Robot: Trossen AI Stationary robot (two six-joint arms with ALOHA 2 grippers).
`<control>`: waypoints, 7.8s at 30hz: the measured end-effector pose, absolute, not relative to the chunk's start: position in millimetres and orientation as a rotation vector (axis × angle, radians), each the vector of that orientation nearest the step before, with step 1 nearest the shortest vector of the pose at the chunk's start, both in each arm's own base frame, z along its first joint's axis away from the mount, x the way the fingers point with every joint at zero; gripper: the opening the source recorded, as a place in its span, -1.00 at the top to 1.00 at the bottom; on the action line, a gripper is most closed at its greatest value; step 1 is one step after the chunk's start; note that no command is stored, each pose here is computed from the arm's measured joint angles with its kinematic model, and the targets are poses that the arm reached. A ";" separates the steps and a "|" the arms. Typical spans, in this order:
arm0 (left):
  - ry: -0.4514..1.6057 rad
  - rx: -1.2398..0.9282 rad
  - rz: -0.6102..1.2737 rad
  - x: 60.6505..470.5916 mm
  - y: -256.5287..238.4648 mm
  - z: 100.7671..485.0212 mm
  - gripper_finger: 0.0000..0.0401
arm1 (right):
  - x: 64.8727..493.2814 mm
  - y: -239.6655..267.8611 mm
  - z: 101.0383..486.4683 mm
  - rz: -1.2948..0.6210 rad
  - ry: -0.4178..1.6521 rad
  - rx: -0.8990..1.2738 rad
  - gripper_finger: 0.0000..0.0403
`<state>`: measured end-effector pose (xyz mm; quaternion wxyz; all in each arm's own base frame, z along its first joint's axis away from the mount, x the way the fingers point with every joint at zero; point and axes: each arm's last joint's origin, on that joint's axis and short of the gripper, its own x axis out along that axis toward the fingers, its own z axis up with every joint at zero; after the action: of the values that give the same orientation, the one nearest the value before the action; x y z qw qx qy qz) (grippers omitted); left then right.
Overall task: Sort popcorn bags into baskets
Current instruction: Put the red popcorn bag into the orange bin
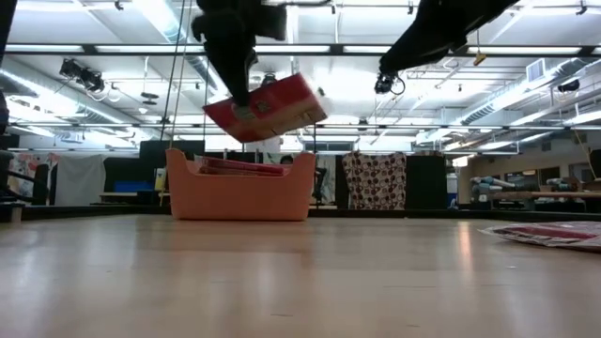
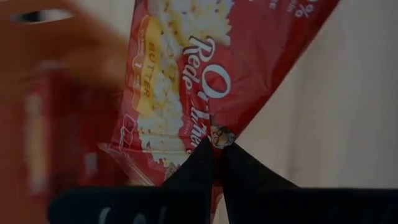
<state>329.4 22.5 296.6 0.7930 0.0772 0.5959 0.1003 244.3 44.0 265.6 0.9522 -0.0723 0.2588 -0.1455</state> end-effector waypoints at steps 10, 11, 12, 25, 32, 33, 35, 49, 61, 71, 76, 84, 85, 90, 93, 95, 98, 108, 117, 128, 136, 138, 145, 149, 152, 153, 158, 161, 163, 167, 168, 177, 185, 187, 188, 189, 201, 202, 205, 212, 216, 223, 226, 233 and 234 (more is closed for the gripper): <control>1.405 0.152 0.355 298.3 130.0 297.5 0.91 | 244.4 39.2 267.0 -0.326 0.516 -0.125 -0.01; 1.416 0.154 0.366 294.0 139.2 297.5 0.91 | 244.6 39.3 267.2 -0.326 0.513 -0.124 -0.01; 1.424 0.153 0.373 289.7 148.2 297.5 0.91 | 244.7 39.3 267.4 -0.326 0.511 -0.123 -0.01; 1.517 0.109 0.432 281.5 216.2 258.7 0.63 | 248.1 27.9 270.5 -0.375 0.474 -0.079 -0.01; 1.486 0.118 0.421 278.2 198.6 277.4 0.17 | 241.5 31.2 258.4 -0.266 0.619 -0.012 -0.01; 1.465 0.103 0.409 278.0 195.3 280.7 0.13 | 239.8 31.7 256.0 -0.245 0.652 -0.010 -0.01; 1.419 0.062 0.385 278.8 188.3 286.3 0.09 | 237.0 32.3 252.4 -0.214 0.703 -0.010 -0.01; 1.295 -0.085 0.290 296.8 159.8 290.5 0.16 | 233.9 37.1 249.1 -0.082 0.767 0.066 -0.01; 1.304 -0.101 0.191 319.6 97.7 289.9 0.16 | 196.8 73.5 226.0 0.199 1.180 0.190 -0.01; 1.215 -0.116 0.289 296.3 82.2 324.5 0.16 | 183.0 88.8 178.9 0.107 1.360 0.335 -0.01; 1.120 -0.168 0.332 279.5 76.4 347.9 0.16 | 184.2 89.4 154.7 0.010 1.482 0.370 -0.01; 1.001 -0.126 0.269 273.9 55.1 372.3 0.16 | 226.3 77.7 136.6 -0.027 1.236 0.201 -0.01; 1.000 -0.120 0.259 273.7 51.8 373.0 0.16 | 234.4 71.7 136.9 -0.052 1.190 0.185 -0.01; 1.005 -0.089 0.195 278.4 31.9 370.2 0.16 | 272.3 39.0 155.0 -0.171 0.980 0.141 0.01; 1.039 -0.068 0.156 282.1 20.1 360.5 0.16 | 285.6 22.3 182.1 -0.188 0.875 0.145 0.02; 1.056 -0.070 0.151 284.5 13.2 353.6 0.16 | 286.7 15.9 197.4 -0.184 0.839 0.121 0.03; 1.081 -0.072 0.159 285.4 5.2 341.3 0.16 | 282.2 16.2 215.8 -0.110 0.789 0.005 0.04; 1.088 -0.106 0.153 290.2 -10.1 309.3 0.16 | 264.2 22.9 192.5 0.084 1.034 -0.382 0.04; 1.081 -0.130 0.164 290.6 -12.0 309.5 0.16 | 258.0 35.5 152.9 0.092 1.195 -0.611 0.04; 1.073 -0.132 0.164 291.3 -12.0 309.8 0.16 | 259.2 44.8 131.1 0.054 1.247 -0.607 0.04; 1.053 -0.157 0.162 292.9 -12.2 310.7 0.16 | 261.2 45.0 128.2 0.051 1.227 -0.603 0.17; 1.052 -0.158 0.161 293.1 -12.4 310.7 0.16 | 261.8 45.2 128.0 0.057 1.224 -0.597 0.29; 0.999 -0.151 0.148 297.6 -12.6 313.4 0.16 | 264.1 46.8 127.9 0.057 1.199 -0.489 0.87; 1.025 -0.112 0.174 300.1 -11.7 307.6 0.10 | 263.1 46.1 132.6 0.052 1.191 -0.408 0.94; 1.036 -0.094 0.196 303.8 -13.1 301.9 -0.02 | 263.3 42.1 142.3 0.078 1.169 -0.322 0.97; 1.049 -0.081 0.193 305.4 -14.3 298.9 -0.06 | 264.2 40.4 146.2 0.094 1.159 -0.294 0.97; 1.081 -0.044 0.163 315.7 -24.2 285.2 -0.30 | 265.9 28.1 164.2 0.133 1.114 -0.191 0.98; 1.108 -0.030 0.151 321.2 -30.1 275.9 -0.39 | 267.3 19.6 176.0 0.163 1.089 -0.111 0.98; 1.107 -0.028 0.144 325.7 -34.3 270.9 -0.41 | 268.2 14.2 182.8 0.178 1.076 -0.039 0.98; 1.067 -0.023 0.118 332.3 -43.5 268.2 -0.39 | 270.3 5.8 196.9 0.208 1.038 0.083 0.99; 1.050 -0.021 0.110 333.5 -45.4 269.0 -0.38 | 271.0 4.5 200.5 0.214 1.029 0.104 0.99; 0.896 -0.039 0.089 345.5 -51.3 277.3 -0.35 | 285.1 -4.1 235.7 0.212 0.943 0.190 0.99; 0.882 -0.045 0.082 361.9 -54.1 260.4 -0.35 | 294.5 -6.4 256.8 0.206 0.885 0.181 1.00; 0.885 -0.050 0.074 367.4 -55.2 253.2 -0.35 | 293.2 -6.3 255.8 0.204 0.903 0.184 1.00; 0.901 -0.052 0.077 368.0 -55.3 249.8 -0.35 | 291.9 -6.4 254.8 0.197 0.920 0.189 0.99; 0.916 -0.064 0.084 369.1 -55.6 245.5 -0.35 | 290.7 -5.4 253.8 0.194 0.938 0.189 0.97; 1.017 0.184 -0.049 381.6 -78.4 202.2 -0.34 | 273.2 24.6 230.7 0.155 1.124 0.033 0.72; 1.027 0.223 -0.072 383.3 -81.4 196.0 -0.34 | 271.7 25.3 227.9 0.149 1.135 0.042 0.72; 1.052 0.331 -0.135 387.0 -88.3 179.6 -0.29 | 265.7 27.4 216.1 0.141 1.178 0.059 0.72; 1.019 0.532 -0.256 392.4 -93.9 169.4 -0.08 | 252.3 29.4 192.5 0.156 1.261 0.132 0.72; 1.021 0.649 -0.321 393.9 -94.2 162.2 0.05 | 249.8 29.1 188.6 0.152 1.276 0.133 0.71; 1.000 0.765 -0.400 399.1 -95.3 150.3 0.17 | 253.0 29.5 189.1 0.140 1.239 0.155 0.71; 0.980 0.780 -0.426 401.8 -95.5 147.5 0.18 | 254.7 29.7 189.8 0.137 1.221 0.164 0.71; 1.009 0.769 -0.495 403.5 -93.2 132.8 0.28 | 257.7 30.2 190.9 0.130 1.189 0.179 0.71; 1.012 0.765 -0.494 403.3 -93.1 132.5 0.33 | 257.7 30.6 191.0 0.142 1.190 0.189 0.71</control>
<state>403.3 -93.1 132.5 0.7770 0.3536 0.4680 -0.2284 257.7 30.6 191.0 0.8216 0.0890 0.5591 0.0668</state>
